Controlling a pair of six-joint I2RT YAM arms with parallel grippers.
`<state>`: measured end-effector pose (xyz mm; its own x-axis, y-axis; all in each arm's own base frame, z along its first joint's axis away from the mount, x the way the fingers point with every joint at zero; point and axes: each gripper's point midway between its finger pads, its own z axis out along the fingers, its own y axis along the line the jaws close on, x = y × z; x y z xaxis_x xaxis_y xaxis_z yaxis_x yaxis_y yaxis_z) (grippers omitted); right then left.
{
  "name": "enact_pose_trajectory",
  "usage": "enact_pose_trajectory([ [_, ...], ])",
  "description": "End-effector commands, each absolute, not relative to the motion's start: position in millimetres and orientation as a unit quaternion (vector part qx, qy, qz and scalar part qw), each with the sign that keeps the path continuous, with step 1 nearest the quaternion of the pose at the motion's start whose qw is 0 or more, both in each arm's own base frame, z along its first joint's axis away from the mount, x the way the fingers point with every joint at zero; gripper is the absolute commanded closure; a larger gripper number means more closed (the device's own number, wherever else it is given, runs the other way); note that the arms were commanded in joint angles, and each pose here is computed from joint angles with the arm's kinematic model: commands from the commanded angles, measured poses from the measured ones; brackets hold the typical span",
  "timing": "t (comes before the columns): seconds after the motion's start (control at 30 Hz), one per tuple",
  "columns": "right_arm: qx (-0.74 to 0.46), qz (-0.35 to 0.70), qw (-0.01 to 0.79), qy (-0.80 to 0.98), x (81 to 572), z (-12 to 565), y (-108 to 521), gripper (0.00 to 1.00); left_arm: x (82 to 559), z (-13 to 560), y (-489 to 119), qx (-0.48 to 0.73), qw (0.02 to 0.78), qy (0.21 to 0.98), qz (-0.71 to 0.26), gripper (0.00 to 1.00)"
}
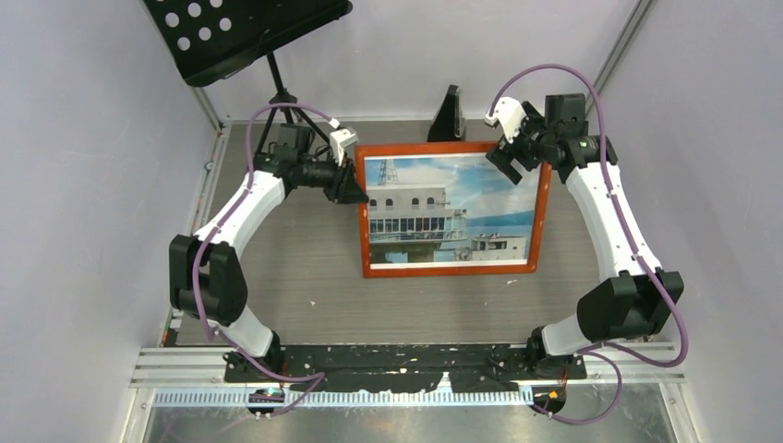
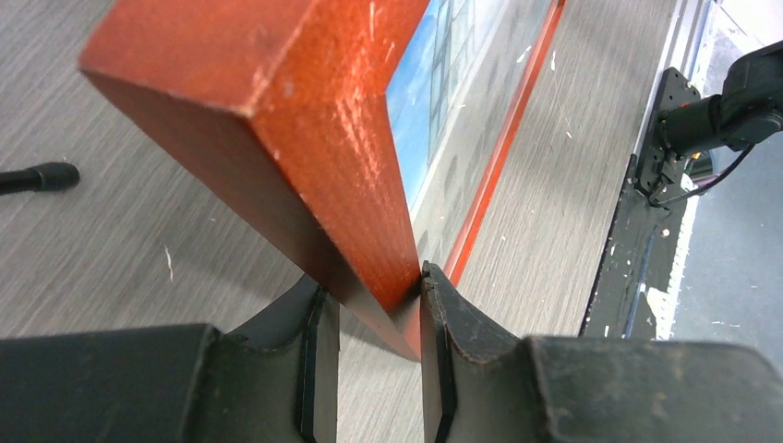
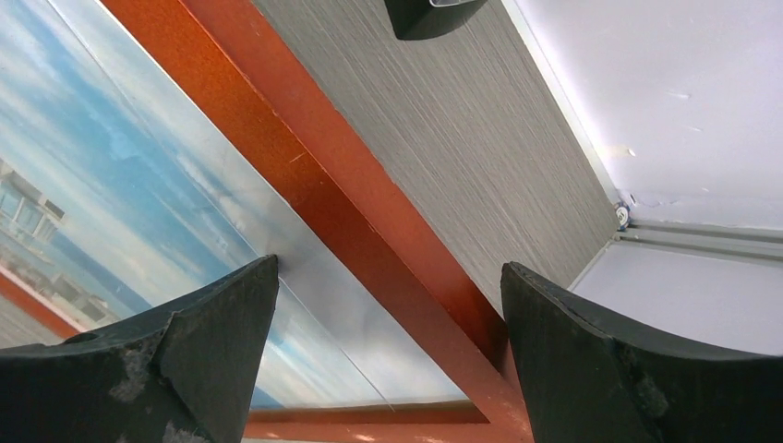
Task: Put the photo into the frame
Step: Turn over the photo frame at the center of the board.
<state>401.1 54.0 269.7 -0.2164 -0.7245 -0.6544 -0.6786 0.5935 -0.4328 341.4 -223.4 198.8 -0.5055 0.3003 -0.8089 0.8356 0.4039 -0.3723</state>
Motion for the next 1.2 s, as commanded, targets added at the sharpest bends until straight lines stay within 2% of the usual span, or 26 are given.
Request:
enact_pose_trajectory([
  [0.0,-0.437,-0.015,0.376,0.817,395,227,48,0.05,345,197,-226,0.418,0.361,0.743,-0.379,1.0],
  [0.33,-0.416,-0.047,0.379,0.825,411,217,38,0.04,345,193,-225,0.419,0.358,0.744,-0.379,1.0],
  [0.57,-0.411,-0.078,0.384,0.823,416,221,28,0.0,345,191,-224,0.421,0.358,0.745,-0.375,1.0],
  [0.8,-0.415,-0.111,0.382,0.819,416,222,18,0.03,345,189,-224,0.42,0.356,0.746,-0.374,1.0],
  [0.97,-0.407,-0.099,0.395,0.817,411,230,22,0.01,348,185,-224,0.414,0.353,0.752,-0.372,1.0],
  [1.17,-0.39,-0.091,0.424,0.812,406,253,26,0.05,355,175,-220,0.393,0.343,0.772,-0.363,1.0],
])
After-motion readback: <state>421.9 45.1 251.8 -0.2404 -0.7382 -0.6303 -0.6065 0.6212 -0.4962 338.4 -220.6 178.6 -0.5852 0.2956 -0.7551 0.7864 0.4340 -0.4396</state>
